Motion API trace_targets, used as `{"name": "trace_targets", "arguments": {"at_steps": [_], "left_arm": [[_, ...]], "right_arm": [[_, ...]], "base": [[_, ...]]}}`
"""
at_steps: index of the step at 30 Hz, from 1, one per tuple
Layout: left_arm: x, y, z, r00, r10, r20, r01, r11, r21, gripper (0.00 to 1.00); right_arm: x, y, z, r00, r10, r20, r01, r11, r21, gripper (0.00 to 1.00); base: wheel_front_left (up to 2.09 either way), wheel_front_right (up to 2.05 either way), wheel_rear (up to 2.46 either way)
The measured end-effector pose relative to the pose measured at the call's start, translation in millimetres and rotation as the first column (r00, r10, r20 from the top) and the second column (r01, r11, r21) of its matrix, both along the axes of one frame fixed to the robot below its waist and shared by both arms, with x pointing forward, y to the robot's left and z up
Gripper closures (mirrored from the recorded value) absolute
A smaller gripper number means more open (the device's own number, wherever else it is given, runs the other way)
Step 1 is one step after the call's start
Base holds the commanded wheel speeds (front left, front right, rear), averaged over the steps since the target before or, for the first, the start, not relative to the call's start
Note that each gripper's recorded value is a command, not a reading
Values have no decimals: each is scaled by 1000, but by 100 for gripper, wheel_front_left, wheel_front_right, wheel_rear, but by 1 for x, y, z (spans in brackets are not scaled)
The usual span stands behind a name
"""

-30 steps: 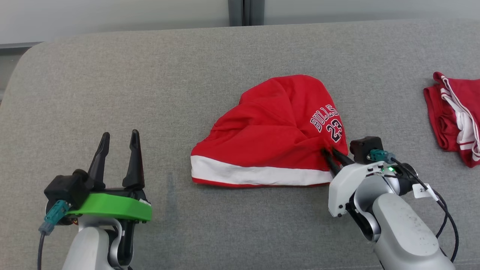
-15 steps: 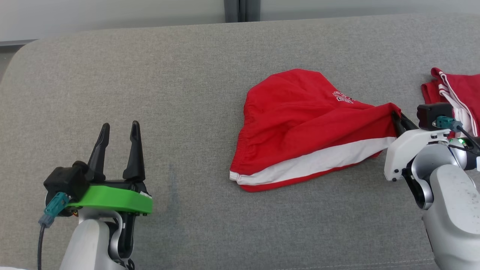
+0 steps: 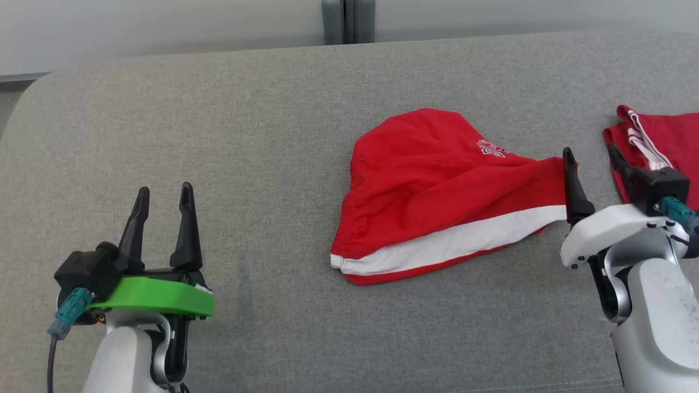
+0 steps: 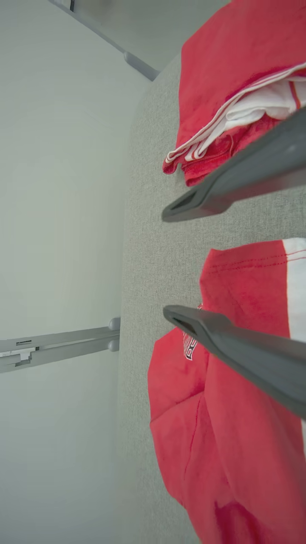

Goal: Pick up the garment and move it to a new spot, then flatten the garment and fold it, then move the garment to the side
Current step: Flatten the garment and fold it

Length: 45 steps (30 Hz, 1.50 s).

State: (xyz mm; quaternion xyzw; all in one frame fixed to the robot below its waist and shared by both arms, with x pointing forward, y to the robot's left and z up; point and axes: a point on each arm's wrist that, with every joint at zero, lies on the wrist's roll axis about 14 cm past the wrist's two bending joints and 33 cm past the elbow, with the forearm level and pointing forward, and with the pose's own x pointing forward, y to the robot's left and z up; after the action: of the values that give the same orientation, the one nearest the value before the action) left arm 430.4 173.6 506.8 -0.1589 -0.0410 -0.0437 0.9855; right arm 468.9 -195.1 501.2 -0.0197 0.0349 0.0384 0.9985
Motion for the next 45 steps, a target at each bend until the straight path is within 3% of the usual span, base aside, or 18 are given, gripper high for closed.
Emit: {"name": "trace_targets", "arguments": {"at_steps": [8,20,34,39,45], "left_arm": [[-12,-5,4,1000,-4,12,4,1000,7,0],[-35,-17,-9,999,-28,-35,28,1000,-2,0],[-37,-23,-15,998,-46,-51,46,999,0,0],[-42,-51,-35,984,-137,-113,135,991,-23,0],[-49,-98,-66,924,-310,-226,306,951,-54,0]], "right_arm": [[-29,-1,26,988,6,152,-5,1000,-7,0],[-62,0,12,995,13,100,-13,1000,0,0],[-60,2,7,997,14,74,-16,1000,24,0],[-56,0,-3,1000,6,26,-7,999,36,0],[-46,-10,-31,994,-12,-106,16,999,42,0]], "base": [[0,0,0],[0,0,0],[0,0,0],[0,0,0],[0,0,0]]}}
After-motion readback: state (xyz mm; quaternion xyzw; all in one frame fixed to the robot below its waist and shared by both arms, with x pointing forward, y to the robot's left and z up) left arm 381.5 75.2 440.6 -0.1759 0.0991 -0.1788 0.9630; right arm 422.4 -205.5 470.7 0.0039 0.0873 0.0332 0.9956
